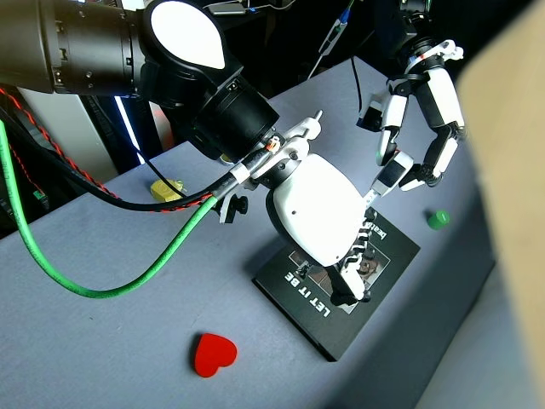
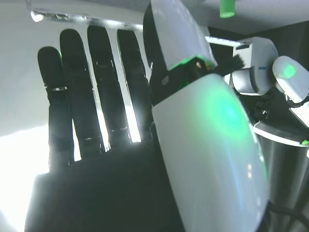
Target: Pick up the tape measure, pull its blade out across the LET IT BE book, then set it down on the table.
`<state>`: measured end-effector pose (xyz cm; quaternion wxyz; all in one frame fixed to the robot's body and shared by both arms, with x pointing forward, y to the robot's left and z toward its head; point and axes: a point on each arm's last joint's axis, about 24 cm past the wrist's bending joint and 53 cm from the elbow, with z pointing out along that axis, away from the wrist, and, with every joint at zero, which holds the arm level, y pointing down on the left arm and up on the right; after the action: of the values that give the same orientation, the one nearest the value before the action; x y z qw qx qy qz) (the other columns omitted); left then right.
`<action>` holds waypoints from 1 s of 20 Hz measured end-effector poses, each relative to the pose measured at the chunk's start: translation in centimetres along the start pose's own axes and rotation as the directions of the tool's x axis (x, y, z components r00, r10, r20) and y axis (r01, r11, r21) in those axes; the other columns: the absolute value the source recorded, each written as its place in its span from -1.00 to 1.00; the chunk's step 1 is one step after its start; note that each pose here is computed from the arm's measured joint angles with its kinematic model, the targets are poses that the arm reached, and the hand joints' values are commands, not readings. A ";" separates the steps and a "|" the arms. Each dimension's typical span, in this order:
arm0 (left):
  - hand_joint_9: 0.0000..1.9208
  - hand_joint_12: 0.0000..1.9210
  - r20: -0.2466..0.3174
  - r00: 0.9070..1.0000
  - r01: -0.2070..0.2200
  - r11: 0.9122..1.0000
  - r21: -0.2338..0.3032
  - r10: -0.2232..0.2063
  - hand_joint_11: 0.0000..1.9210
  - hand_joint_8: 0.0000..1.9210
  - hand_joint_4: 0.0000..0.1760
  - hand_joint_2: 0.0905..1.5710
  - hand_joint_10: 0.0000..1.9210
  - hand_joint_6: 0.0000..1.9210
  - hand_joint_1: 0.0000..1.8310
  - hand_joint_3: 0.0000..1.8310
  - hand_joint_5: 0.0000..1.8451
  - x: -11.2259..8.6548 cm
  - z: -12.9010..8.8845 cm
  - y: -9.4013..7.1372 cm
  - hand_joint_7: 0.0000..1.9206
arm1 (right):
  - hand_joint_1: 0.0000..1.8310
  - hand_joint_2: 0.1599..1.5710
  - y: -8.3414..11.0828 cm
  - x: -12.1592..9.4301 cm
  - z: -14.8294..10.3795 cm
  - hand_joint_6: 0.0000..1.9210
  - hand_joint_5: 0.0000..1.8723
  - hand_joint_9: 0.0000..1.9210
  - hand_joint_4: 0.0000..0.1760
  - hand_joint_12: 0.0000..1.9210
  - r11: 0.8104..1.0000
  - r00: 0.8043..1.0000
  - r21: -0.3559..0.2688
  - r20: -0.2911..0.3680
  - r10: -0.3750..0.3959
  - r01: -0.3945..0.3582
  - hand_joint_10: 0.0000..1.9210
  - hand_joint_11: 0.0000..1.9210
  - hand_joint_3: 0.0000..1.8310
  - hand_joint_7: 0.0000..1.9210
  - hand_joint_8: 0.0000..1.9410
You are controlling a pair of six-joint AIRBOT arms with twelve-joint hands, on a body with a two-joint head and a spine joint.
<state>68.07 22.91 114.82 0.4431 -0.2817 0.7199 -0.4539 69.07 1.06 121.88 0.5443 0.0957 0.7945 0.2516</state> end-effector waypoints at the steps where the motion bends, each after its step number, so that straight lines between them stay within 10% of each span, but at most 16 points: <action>1: -0.05 0.21 0.000 1.000 0.000 1.000 0.000 0.000 -0.08 0.09 -1.00 0.40 0.36 -0.08 0.50 -1.00 -0.03 0.0 0.0 0.0 0.00 | 0.03 0.39 0.0 0.0 0.0 -0.99 -0.27 -0.24 -1.00 -0.02 1.000 1.000 0.000 0.000 0.000 0.000 -0.98 -0.65 -1.00 -0.22 -0.99; 7: -0.08 0.22 0.000 1.000 0.000 1.000 0.000 0.000 -0.13 0.07 -1.00 0.40 0.37 -0.08 0.50 -1.00 -0.03 0.0 0.0 0.0 0.03 | 0.05 0.39 0.0 0.0 0.0 -0.98 -0.17 -0.18 -1.00 0.02 1.000 1.000 0.000 0.000 0.000 0.000 -0.97 -0.59 -1.00 -0.12 -0.98; 8: -0.09 0.22 0.000 1.000 -0.001 1.000 0.000 0.001 -0.13 0.07 -1.00 0.40 0.38 -0.07 0.50 -1.00 -0.03 0.0 0.0 0.0 0.03 | 0.14 0.42 0.0 0.0 0.0 -0.05 -0.09 -0.07 -1.00 0.10 1.000 1.000 -0.001 -0.001 0.000 0.000 -0.94 -0.50 -1.00 -0.02 -0.98; 9: -0.09 0.23 0.000 1.000 0.000 1.000 0.000 0.000 -0.13 0.07 -1.00 0.40 0.38 -0.07 0.50 -1.00 -0.04 0.0 0.0 0.0 0.03 | 0.26 0.43 0.0 0.0 0.0 0.14 -0.05 0.02 -0.84 0.21 1.000 1.000 -0.001 -0.001 0.000 0.000 -0.90 -0.41 -1.00 -0.08 -0.08; 11: -0.09 0.23 0.000 1.000 0.000 1.000 0.000 0.000 -0.12 0.07 -1.00 0.40 0.38 -0.07 0.50 -1.00 -0.04 0.0 0.0 0.0 0.03 | 0.29 0.44 0.1 0.0 0.0 0.22 -0.03 0.07 -1.00 0.30 1.000 1.000 -0.002 -0.002 0.001 -0.001 -0.86 -0.36 -1.00 -0.15 0.19; 13: -0.07 0.26 -0.002 1.000 0.003 1.000 0.001 -0.003 -0.11 0.07 -1.00 0.40 0.37 -0.08 0.50 -1.00 -0.03 0.1 0.0 0.0 0.02 | 0.28 0.45 0.0 0.0 0.0 0.25 -0.08 0.06 -0.61 0.30 1.000 1.000 -0.002 -0.001 0.001 -0.001 -0.84 -0.37 -1.00 -0.12 0.21; 18: -0.07 0.25 -0.002 1.000 0.001 1.000 0.001 -0.001 -0.10 0.05 -1.00 0.40 0.38 -0.08 0.51 -1.00 -0.04 0.1 0.0 0.0 0.03 | 0.27 0.48 -0.1 -0.1 0.0 0.30 -0.14 -0.05 -0.54 0.28 1.000 1.000 0.000 0.000 0.002 -0.002 -0.75 -0.44 -1.00 -0.14 0.26; 20: -0.06 0.23 -0.001 1.000 0.001 1.000 0.001 -0.001 -0.10 0.04 -1.00 0.39 0.37 -0.08 0.51 -1.00 -0.04 0.1 -0.1 0.1 0.04 | 0.31 0.42 -0.1 -0.1 0.0 0.18 -0.13 -0.02 -1.00 0.35 1.000 1.000 -0.003 0.000 0.003 -0.003 -0.38 -0.30 -0.99 0.00 0.17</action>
<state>67.95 22.95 114.69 0.4428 -0.2816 0.7198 -0.4544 69.17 0.89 121.92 0.5440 0.0961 0.7940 0.2536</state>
